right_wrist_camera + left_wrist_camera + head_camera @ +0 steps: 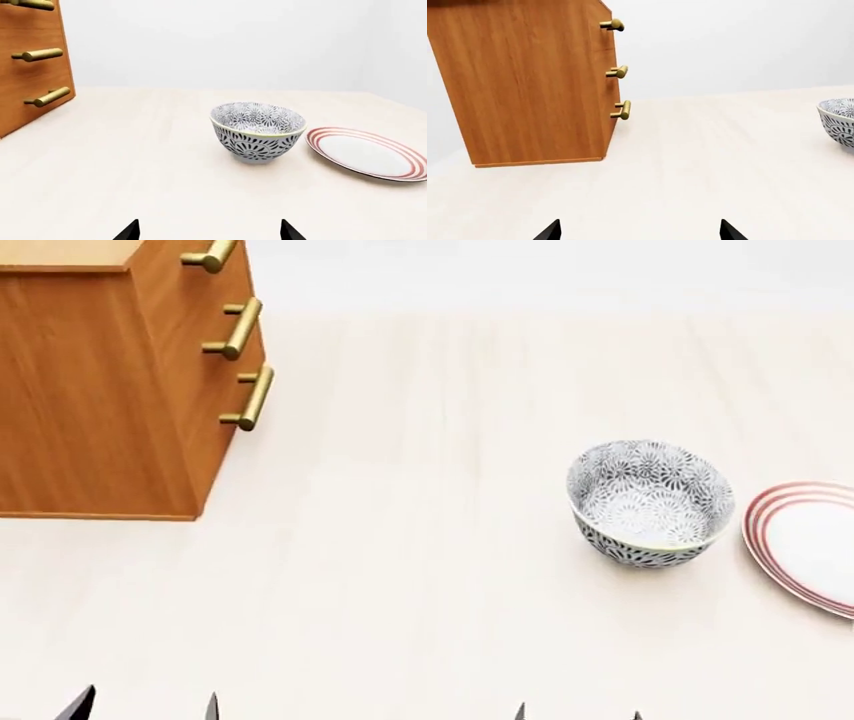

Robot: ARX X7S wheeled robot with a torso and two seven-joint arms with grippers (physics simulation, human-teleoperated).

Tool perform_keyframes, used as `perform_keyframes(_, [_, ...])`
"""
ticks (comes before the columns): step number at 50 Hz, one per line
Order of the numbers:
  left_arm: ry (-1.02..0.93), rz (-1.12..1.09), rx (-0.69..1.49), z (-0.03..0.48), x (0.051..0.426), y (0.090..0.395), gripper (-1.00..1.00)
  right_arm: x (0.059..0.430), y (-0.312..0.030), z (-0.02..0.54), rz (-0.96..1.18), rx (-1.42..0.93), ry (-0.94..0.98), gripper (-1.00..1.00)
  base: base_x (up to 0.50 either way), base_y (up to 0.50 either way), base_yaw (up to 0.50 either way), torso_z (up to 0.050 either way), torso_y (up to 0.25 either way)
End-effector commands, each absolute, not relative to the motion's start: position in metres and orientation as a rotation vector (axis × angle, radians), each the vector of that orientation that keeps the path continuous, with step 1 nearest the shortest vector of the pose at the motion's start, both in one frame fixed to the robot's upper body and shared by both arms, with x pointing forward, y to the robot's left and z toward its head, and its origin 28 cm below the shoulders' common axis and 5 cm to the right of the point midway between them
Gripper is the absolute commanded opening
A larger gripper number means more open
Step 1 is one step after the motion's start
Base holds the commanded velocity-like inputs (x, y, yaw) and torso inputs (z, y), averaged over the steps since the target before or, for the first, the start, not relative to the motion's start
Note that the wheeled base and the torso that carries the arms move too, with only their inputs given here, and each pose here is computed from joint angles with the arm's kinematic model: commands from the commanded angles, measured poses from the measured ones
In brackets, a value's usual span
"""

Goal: Put the bowl on top of the cabinet.

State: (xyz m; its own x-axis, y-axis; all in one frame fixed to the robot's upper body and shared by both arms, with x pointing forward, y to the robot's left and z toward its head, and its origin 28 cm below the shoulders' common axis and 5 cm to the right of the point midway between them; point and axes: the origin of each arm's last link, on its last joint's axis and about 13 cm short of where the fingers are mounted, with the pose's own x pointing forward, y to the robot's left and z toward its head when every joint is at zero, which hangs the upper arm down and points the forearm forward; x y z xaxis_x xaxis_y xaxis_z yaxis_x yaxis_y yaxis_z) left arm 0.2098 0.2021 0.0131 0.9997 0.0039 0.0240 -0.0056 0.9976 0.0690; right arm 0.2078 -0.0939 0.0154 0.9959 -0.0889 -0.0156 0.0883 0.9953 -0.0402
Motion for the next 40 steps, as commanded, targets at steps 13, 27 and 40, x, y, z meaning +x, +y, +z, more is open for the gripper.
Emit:
perform_keyframes(13, [-0.276, -0.032, 0.090, 0.068, 0.160, 0.195, 1.00, 0.176, -0.092, 0.044, -0.146, -0.048, -0.134, 1.00, 0.23, 0.00, 0.00, 0.000, 0.000])
perform_keyframes(27, [-0.400, -0.073, 0.087, 0.096, 0.123, 0.190, 1.00, 0.154, -0.092, 0.057, -0.149, -0.049, -0.240, 1.00, 0.06, 0.00, 0.00, 0.000, 0.000])
perform_keyframes(40, [-0.396, -0.083, 0.087, 0.094, 0.125, 0.190, 1.00, 0.150, -0.092, 0.059, -0.146, -0.056, -0.248, 1.00, 0.25, 0.00, 0.00, 0.000, 0.000])
